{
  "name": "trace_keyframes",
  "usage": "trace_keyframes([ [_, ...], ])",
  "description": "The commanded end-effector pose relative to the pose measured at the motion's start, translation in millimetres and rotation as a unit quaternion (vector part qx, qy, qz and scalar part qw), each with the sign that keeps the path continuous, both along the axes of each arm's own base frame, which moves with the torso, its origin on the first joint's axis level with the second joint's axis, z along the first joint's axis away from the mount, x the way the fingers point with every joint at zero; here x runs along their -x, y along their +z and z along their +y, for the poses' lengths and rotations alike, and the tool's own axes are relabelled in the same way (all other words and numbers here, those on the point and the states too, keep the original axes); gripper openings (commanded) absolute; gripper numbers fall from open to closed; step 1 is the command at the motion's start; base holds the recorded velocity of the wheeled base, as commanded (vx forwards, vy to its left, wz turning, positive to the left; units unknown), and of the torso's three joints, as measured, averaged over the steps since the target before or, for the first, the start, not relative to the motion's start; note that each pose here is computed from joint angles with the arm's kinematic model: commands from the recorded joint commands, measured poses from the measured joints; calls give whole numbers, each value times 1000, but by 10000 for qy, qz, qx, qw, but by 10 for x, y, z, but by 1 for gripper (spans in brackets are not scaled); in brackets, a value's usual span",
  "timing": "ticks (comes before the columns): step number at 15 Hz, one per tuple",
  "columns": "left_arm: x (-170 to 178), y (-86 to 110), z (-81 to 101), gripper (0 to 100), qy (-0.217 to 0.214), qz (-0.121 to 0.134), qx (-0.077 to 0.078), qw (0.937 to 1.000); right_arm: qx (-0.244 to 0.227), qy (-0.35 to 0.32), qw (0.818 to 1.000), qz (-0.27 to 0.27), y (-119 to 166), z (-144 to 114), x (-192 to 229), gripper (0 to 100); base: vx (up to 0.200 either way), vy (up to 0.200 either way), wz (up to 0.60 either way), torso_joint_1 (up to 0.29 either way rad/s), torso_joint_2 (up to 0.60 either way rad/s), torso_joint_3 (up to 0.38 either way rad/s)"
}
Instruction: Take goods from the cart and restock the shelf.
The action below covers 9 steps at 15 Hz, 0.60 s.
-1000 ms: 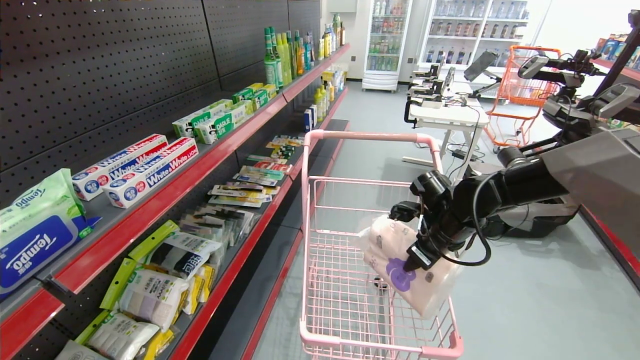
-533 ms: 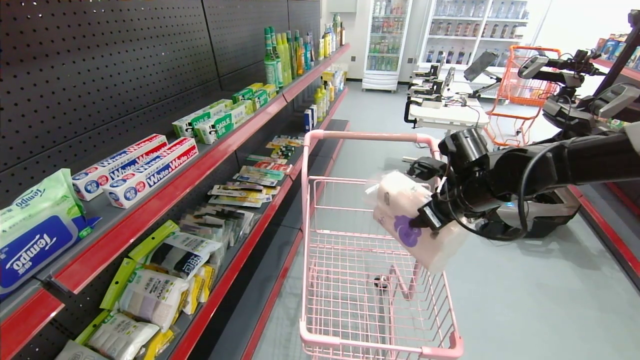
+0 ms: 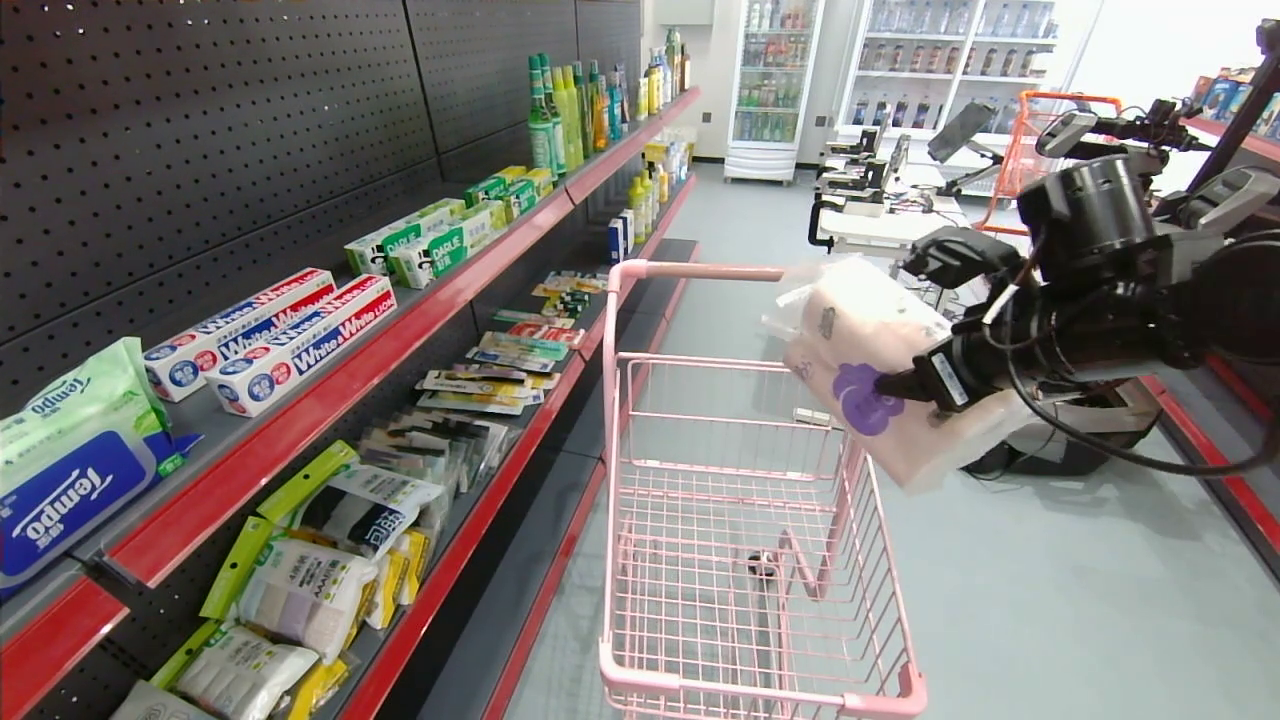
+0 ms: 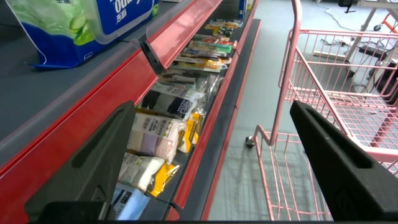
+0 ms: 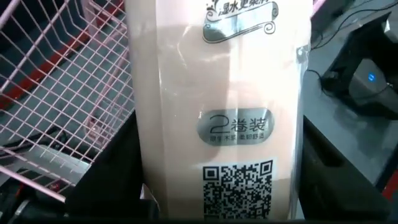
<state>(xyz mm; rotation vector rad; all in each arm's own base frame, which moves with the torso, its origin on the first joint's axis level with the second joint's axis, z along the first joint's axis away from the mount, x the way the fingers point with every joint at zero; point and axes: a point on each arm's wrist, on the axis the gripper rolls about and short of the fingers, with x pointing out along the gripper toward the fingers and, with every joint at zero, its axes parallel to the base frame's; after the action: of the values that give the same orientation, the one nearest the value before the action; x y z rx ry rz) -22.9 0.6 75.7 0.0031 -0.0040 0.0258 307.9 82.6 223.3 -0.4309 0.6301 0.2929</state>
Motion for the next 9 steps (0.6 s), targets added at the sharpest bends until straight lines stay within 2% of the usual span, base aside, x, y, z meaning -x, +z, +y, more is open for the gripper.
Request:
trace_keyframes([
  [1,-1,1,0,100,2,5,1,10000,-130,11,9984,-552,273,-131,516,0,0,0,0,0,0,0],
  [3,-1,1,0,100,2,5,1,10000,-254,-115,9924,-1198,380,-235,793,0,0,0,0,0,0,0],
  [6,-1,1,0,100,2,5,1,10000,-206,-907,9707,-2215,501,-519,1239,0,0,0,0,0,0,0],
  [9,-1,1,0,100,2,5,1,10000,-241,-1207,9565,-2645,518,-698,1717,0,0,0,0,0,0,0],
])
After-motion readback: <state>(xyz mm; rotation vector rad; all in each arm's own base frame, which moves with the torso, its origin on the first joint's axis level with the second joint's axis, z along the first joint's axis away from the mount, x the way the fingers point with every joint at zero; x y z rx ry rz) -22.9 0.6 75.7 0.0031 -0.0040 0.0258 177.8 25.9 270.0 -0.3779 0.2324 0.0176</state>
